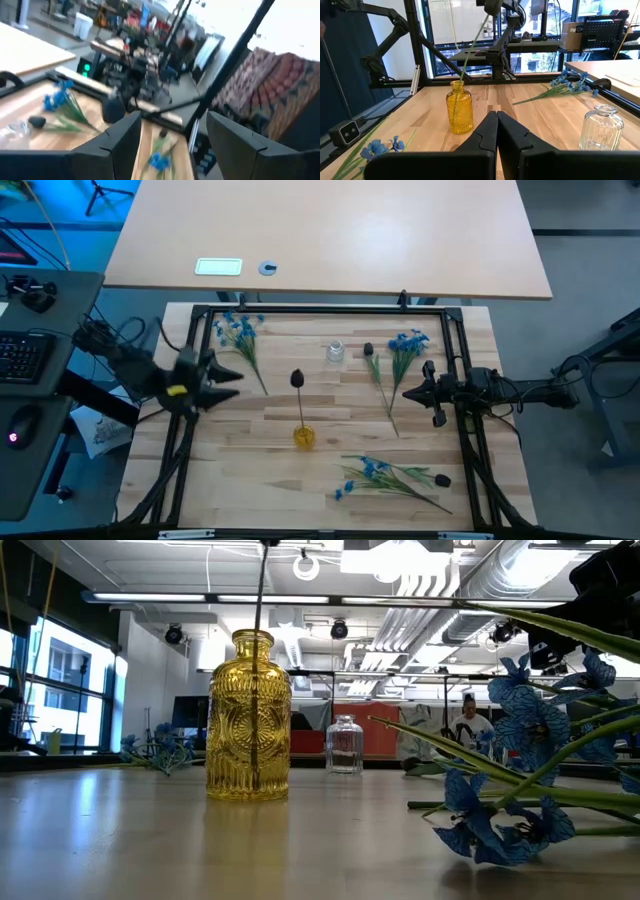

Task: Sort flowers into vase by color
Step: Put the top black flower into the yellow vase

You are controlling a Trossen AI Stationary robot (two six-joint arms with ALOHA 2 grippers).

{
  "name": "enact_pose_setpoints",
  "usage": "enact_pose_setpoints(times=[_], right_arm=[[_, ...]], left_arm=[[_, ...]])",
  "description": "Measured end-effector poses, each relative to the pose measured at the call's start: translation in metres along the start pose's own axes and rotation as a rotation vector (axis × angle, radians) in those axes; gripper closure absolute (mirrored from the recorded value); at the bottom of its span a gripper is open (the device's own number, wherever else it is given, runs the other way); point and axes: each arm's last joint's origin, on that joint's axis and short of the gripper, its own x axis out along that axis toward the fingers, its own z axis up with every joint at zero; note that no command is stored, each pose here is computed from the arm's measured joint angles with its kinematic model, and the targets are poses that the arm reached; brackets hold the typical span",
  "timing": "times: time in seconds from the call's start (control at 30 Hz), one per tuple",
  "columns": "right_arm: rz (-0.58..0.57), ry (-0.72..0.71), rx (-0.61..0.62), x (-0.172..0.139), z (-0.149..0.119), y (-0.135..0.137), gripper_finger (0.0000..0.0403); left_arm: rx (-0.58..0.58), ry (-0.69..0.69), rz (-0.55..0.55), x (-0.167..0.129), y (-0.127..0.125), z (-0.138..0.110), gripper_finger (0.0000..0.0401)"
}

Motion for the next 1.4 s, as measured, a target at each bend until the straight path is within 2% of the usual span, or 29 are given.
enact_pose_setpoints(times=[0.13, 0.27, 0.43, 0.53, 0.67, 0.8, 0.87, 0.97, 1.17, 1.27, 1.4], right_arm=[[0.000, 0.000, 0.000, 0.000, 0.000, 0.000, 0.0402], [0.000, 0.000, 0.000, 0.000, 0.000, 0.000, 0.0402], [0.000, 0.000, 0.000, 0.000, 0.000, 0.000, 0.0402], [-0.083, -0.006, -0.077, 0.000, 0.001, -0.003, 0.0402], [-0.122, -0.008, -0.159, 0.000, 0.001, -0.004, 0.0402], [-0.135, -0.016, -0.153, 0.000, 0.002, -0.004, 0.0402], [-0.143, -0.091, -0.068, -0.001, 0.009, -0.004, 0.0402], [-0.135, -0.345, 0.176, -0.006, 0.031, -0.004, 0.0402], [-0.362, -0.830, 0.655, -0.026, 0.059, -0.013, 0.0402], [-0.400, -0.812, 0.736, -0.021, 0.055, -0.015, 0.0402], [-0.370, -0.642, 0.825, 0.001, 0.056, -0.014, 0.0402]], left_arm=[[-0.027, -0.055, 0.093, 0.001, 0.003, 0.007, 0.0187], [-0.130, -0.042, 0.133, 0.019, 0.006, 0.002, 0.0187], [-0.242, 0.016, 0.004, 0.066, 0.005, -0.008, 0.0187], [-0.248, -0.035, -0.065, 0.090, 0.006, -0.007, 0.0187], [-0.229, -0.145, -0.039, 0.098, 0.011, 0.017, 0.0187], [-0.160, -0.290, -0.006, 0.089, 0.015, 0.058, 0.0187], [-0.116, -0.351, 0.044, 0.082, 0.018, 0.076, 0.0187], [-0.047, -0.341, 0.181, 0.080, 0.030, 0.086, 0.0187], [-0.016, -0.143, 0.424, 0.084, 0.070, 0.073, 0.0188], [-0.006, -0.073, 0.517, 0.083, 0.089, 0.066, 0.0188], [-0.010, -0.041, 0.521, 0.082, 0.120, 0.053, 0.0188]])
